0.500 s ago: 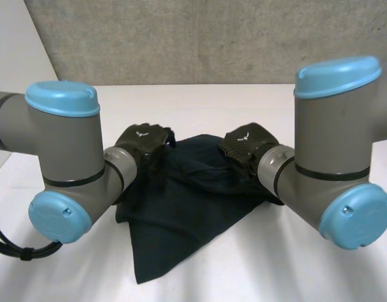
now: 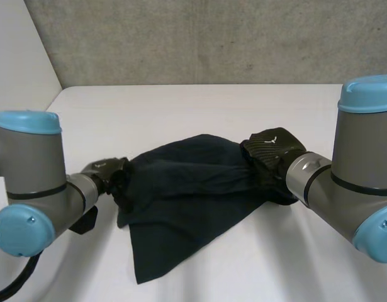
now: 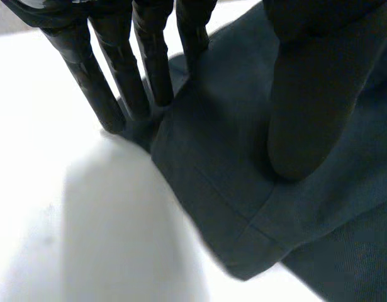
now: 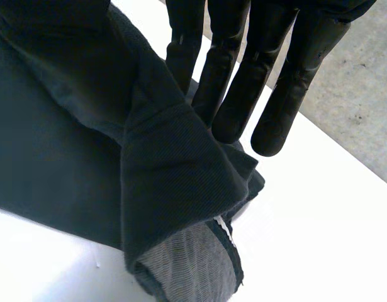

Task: Fold the shorts.

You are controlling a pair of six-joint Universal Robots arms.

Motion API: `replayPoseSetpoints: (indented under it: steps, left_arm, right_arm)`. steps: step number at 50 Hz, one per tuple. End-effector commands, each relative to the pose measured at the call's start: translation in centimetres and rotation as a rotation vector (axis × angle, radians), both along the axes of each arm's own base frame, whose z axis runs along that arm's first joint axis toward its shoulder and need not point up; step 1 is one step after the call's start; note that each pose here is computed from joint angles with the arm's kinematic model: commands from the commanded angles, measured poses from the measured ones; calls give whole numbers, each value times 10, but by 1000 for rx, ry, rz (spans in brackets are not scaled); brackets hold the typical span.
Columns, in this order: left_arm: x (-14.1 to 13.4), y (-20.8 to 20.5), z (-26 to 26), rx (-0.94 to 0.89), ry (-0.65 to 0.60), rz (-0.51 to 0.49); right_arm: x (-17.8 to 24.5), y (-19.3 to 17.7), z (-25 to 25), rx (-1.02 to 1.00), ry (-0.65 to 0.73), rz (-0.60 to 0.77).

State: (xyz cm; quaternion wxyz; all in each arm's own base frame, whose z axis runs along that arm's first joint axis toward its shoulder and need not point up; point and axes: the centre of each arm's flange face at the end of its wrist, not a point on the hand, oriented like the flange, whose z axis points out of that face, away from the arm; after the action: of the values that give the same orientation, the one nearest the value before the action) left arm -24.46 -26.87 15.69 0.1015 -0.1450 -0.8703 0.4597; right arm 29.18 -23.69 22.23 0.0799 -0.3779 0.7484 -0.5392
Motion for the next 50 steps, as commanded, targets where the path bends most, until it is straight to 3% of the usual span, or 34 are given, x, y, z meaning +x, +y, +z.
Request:
replayPoseSetpoints:
  steps: [1,6,16,22,31,37,40,46,50]
  left_arm:
    - [-6,0,-12,26,-10,-18]
    - [-10,3,7,-21,9,-30]
    - [5,47,179,-439,171,-71]
    - [22,93,247,-543,217,-101]
    - [37,136,300,-718,285,-132]
    - [37,135,298,-721,264,-136]
    - [30,117,279,-649,231,-137]
    - [-3,34,177,-313,80,-150]
    - [-21,-8,129,-222,33,-157]
  right_arm:
    - [-4,-6,0,-6,-3,-20]
    - [-4,-7,7,-30,-3,-18]
    - [-28,-2,115,-383,-33,-45]
    - [-45,25,184,-585,-70,-67]
    - [-66,73,249,-787,-169,-87]
    - [-66,74,238,-724,-133,-71]
    - [-54,50,204,-583,-58,-45]
    - [-27,2,129,-335,48,-8]
    - [-14,-27,87,-257,76,-11]
